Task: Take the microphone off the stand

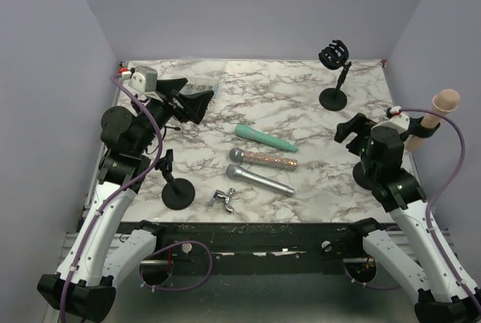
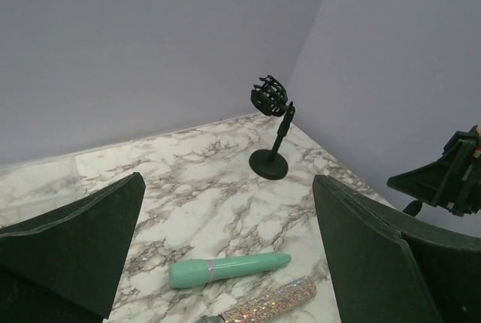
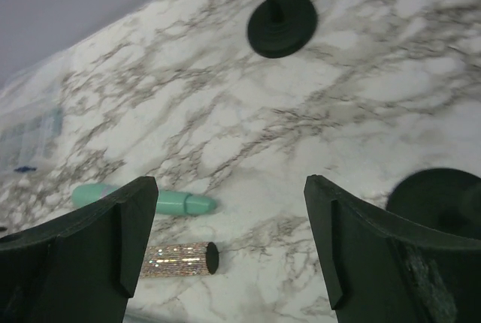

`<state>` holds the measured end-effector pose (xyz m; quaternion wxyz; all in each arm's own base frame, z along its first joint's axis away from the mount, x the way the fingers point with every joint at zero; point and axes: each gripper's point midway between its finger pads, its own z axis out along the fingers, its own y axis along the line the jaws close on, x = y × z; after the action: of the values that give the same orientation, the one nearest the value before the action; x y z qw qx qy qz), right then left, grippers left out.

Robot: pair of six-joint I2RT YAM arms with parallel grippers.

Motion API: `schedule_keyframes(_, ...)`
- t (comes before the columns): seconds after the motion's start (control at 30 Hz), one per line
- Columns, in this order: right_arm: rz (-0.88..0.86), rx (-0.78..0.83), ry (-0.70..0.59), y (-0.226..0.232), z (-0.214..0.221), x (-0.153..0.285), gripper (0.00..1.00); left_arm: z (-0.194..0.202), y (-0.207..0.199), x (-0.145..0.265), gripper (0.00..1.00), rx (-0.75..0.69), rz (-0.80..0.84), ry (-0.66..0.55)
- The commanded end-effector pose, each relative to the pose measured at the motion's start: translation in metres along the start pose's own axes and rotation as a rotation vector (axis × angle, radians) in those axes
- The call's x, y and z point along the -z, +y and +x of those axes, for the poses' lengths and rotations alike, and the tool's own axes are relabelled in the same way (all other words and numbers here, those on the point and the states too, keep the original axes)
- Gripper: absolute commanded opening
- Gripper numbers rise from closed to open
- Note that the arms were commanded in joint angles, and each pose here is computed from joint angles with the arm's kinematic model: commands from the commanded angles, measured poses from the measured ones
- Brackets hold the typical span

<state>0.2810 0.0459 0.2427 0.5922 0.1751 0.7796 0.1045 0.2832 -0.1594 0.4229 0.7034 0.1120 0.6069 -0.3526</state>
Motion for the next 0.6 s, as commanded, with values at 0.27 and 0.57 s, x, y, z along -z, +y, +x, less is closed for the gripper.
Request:
schedule_keyframes(0.27, 0.673, -0.034, -0.218, -0.123, -0.022, 0.045, 0.83, 0.002, -0.004, 0.001, 0.98, -0.003, 0.017, -0.009)
schedule_keyframes(0.57, 0.816, 0.056, -0.299, -0.149, -0.007, 0.034, 0.83, 0.005, -0.001, 0.0, 0.98, -0.027, -0.002, -0.002)
